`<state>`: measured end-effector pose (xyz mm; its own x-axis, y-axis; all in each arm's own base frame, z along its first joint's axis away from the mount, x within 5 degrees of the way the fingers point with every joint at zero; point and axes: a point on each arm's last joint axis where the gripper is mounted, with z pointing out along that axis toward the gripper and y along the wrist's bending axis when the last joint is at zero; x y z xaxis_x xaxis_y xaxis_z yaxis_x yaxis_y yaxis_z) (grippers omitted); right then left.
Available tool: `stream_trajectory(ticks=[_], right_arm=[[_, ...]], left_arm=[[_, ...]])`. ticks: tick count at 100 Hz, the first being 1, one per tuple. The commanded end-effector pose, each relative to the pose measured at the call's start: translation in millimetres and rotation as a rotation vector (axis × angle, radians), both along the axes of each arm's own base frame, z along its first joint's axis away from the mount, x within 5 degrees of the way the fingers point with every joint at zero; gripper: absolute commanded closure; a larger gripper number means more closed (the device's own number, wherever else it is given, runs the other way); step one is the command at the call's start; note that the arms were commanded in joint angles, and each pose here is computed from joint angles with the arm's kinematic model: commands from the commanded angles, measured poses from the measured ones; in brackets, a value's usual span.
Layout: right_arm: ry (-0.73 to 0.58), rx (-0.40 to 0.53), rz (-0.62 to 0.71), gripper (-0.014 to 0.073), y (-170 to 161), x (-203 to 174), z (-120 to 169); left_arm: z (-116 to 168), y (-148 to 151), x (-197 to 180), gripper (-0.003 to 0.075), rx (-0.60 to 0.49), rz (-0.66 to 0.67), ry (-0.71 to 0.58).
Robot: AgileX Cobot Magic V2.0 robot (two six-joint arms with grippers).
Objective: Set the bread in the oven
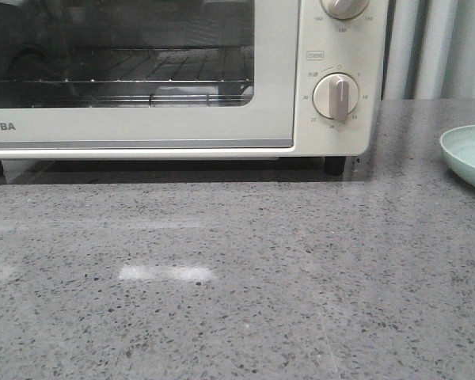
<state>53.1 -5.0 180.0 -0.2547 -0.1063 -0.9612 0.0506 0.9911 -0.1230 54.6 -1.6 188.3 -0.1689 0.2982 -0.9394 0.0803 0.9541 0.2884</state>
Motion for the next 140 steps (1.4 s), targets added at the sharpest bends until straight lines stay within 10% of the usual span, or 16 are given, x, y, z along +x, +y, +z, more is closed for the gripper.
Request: stream_trajectory(ticks=[1, 75, 98, 140], right_arm=[[-0.029, -0.013, 0.004, 0.0671, 0.1, -0.5, -1.1], [-0.052, -0.014, 0.006, 0.0671, 0.2, 0.0, 0.9], [-0.315, -0.003, 0.017, 0.0671, 1.5, 1.6, 24.6], [-0.972, -0.047, 0.041, 0.0671, 4.5, -20.8, 79.0]], left_arm=[[1.4, 0.1, -0.2, 0.0741, -0.009, 0.003, -0.091], [17.6, 0.3, -0.1, 0.0741, -0.061, 0.007, -0.268], [43.6, 9.5, -6.5, 0.0741, -0.357, 0.072, -0.568], [58.0, 15.7, -14.6, 0.0741, -0.370, 0.109, -0.759]])
